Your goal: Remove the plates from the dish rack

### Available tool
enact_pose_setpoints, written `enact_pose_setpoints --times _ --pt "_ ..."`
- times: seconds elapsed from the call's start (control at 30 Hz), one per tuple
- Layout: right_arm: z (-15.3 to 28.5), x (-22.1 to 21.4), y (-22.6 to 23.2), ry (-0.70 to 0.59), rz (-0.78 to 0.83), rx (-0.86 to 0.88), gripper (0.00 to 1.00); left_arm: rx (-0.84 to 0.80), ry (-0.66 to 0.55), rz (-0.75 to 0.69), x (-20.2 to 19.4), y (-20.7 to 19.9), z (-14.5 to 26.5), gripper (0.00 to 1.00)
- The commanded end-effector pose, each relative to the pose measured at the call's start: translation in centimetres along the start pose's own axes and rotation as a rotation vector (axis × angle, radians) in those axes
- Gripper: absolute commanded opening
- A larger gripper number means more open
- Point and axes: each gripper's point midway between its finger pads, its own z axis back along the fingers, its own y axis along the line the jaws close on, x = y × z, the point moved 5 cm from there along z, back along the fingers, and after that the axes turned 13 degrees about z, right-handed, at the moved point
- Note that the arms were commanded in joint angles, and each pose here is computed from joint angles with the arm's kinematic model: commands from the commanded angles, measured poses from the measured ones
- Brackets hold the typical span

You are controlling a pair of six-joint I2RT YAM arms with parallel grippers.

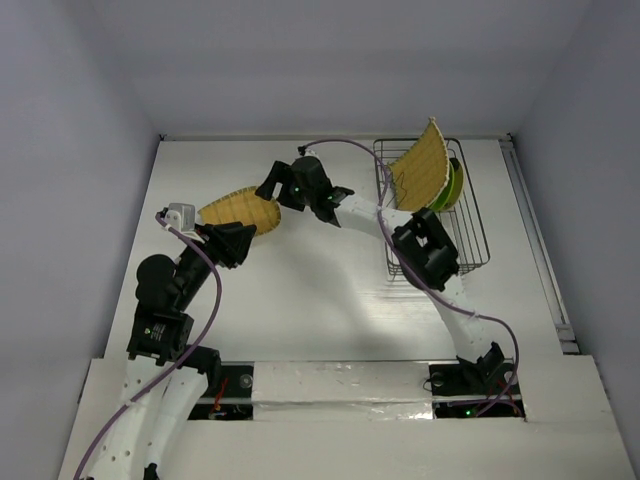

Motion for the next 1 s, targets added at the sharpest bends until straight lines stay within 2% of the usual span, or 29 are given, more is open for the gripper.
enact_pose_setpoints --times 0.0,0.13,0.17,0.2,0.23,0.27,0.3,0.33,0.37,0.47,0.5,0.57,0.63,0.67,0.7,0.77,0.8,0.87,0.97 --pt "3.8 5.8 3.8 -0.145 0.096 0.036 0.88 -0.039 -0.054 -0.025 1.8 -1.4 0.0 0.39" --pt "7.5 9.1 4.3 -0.232 0.208 -0.056 0.94 -0.035 -0.054 -0.025 1.8 -1.3 0.0 0.39" --pt "8.4 9.7 4.3 -0.247 0.267 -0.076 0.93 -0.033 -0.056 -0.025 1.9 -1.3 0.0 0.39" --pt "10.9 11.9 5.1 -0.310 0.289 -0.102 0.85 -0.032 -0.055 -0.026 1.9 -1.3 0.0 0.39" --pt "12.2 12.6 5.2 -0.335 0.317 -0.128 0.75 -0.029 -0.053 -0.025 1.8 -1.2 -0.1 0.39" --pt "13.2 12.0 3.9 -0.324 0.377 -0.181 0.54 -0.027 -0.054 -0.025 1.9 -1.2 -0.1 0.39" --pt "14.6 12.7 3.2 -0.345 0.388 -0.217 0.14 -0.029 -0.053 -0.025 1.9 -1.2 -0.1 0.39" --pt "18.2 14.9 3.6 -0.414 0.388 -0.236 0.02 -0.028 -0.050 -0.025 1.8 -1.2 -0.1 0.39" --pt "19.4 14.5 1.0 -0.396 0.405 -0.296 0.00 -0.030 -0.050 -0.025 1.8 -1.2 -0.1 0.39" --pt "27.0 17.1 -1.6 -0.495 0.380 -0.449 0.00 -0.033 -0.047 -0.024 1.7 -1.2 -0.2 0.39" --pt "28.4 16.2 -3.8 -0.498 0.379 -0.555 0.00 -0.033 -0.046 -0.023 1.7 -1.2 -0.2 0.39" --pt "32.8 16.9 -4.8 -0.549 0.371 -0.623 0.00 -0.035 -0.042 -0.023 1.7 -1.2 -0.2 0.39" --pt "35.2 16.4 -8.0 -0.549 0.356 -0.724 0.02 -0.040 -0.038 -0.022 1.6 -1.3 -0.3 0.39" --pt "37.1 16.6 -8.4 -0.573 0.351 -0.745 0.06 -0.041 -0.039 -0.022 1.6 -1.3 -0.2 0.39" --pt "38.3 16.8 -9.8 -0.581 0.342 -0.794 0.20 -0.041 -0.037 -0.022 1.6 -1.3 -0.3 0.39" --pt "39.5 16.1 -11.7 -0.557 0.340 -0.863 0.41 -0.043 -0.035 -0.020 1.6 -1.3 -0.3 0.39" --pt "39.9 16.2 -12.2 -0.550 0.339 -0.877 0.55 -0.045 -0.035 -0.021 1.6 -1.3 -0.4 0.39" --pt "40.1 16.2 -13.4 -0.517 0.345 -0.887 0.62 -0.047 -0.024 -0.016 1.4 -1.2 -0.5 0.39" --pt "38.8 16.1 -14.1 -0.472 0.360 -0.863 0.65 -0.041 -0.025 -0.015 1.5 -1.1 -0.6 0.39"
